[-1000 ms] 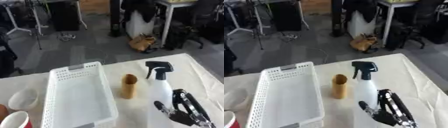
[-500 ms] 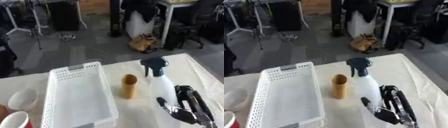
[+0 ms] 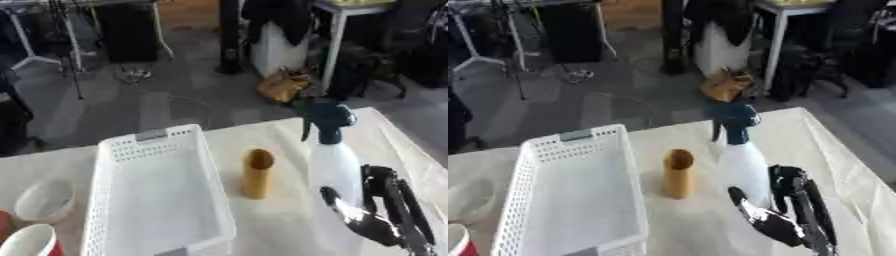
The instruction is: Pick up objects on the table and place them in the box.
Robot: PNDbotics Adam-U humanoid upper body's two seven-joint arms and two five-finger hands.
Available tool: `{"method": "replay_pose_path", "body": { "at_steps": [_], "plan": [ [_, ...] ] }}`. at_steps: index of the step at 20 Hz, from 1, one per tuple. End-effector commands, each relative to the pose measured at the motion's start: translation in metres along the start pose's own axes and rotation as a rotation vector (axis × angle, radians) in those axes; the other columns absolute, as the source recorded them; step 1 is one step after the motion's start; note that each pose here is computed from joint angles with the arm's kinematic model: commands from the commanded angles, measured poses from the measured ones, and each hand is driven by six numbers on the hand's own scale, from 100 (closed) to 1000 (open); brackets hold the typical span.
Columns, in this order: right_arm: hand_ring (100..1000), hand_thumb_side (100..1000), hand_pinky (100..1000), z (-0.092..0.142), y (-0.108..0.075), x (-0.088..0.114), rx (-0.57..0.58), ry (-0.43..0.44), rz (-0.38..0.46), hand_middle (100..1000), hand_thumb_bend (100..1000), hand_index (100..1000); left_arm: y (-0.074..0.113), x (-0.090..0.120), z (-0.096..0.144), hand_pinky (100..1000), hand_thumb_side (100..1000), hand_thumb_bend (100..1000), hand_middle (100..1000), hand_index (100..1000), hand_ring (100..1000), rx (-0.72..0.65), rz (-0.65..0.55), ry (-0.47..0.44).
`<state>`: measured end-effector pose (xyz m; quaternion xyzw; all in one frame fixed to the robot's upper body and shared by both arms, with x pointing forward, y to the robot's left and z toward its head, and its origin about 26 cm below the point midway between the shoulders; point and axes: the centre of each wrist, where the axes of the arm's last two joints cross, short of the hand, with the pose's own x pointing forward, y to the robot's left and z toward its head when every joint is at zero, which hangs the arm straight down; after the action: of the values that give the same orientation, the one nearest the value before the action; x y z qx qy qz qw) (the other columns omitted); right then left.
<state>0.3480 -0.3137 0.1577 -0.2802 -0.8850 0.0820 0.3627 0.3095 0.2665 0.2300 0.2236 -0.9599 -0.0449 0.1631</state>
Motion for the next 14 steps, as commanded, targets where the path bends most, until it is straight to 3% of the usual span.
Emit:
{"method": "replay_pose_path", "body": {
  "at_steps": [1, 14],
  "plan": [
    [100, 357, 100, -0.007, -0.003, 0.004, -0.027, -0.027, -0.040, 287, 407, 490, 0.004, 0.003, -0.005, 943, 878, 100, 768, 854, 775, 0.000, -0.012, -0.024],
    [100, 354, 100, -0.031, -0.011, 0.030, -0.115, -0.108, -0.183, 293, 399, 491, 0.004, 0.003, -0.005, 944, 879, 100, 768, 856, 775, -0.006, -0.011, -0.022]
  ]
}}
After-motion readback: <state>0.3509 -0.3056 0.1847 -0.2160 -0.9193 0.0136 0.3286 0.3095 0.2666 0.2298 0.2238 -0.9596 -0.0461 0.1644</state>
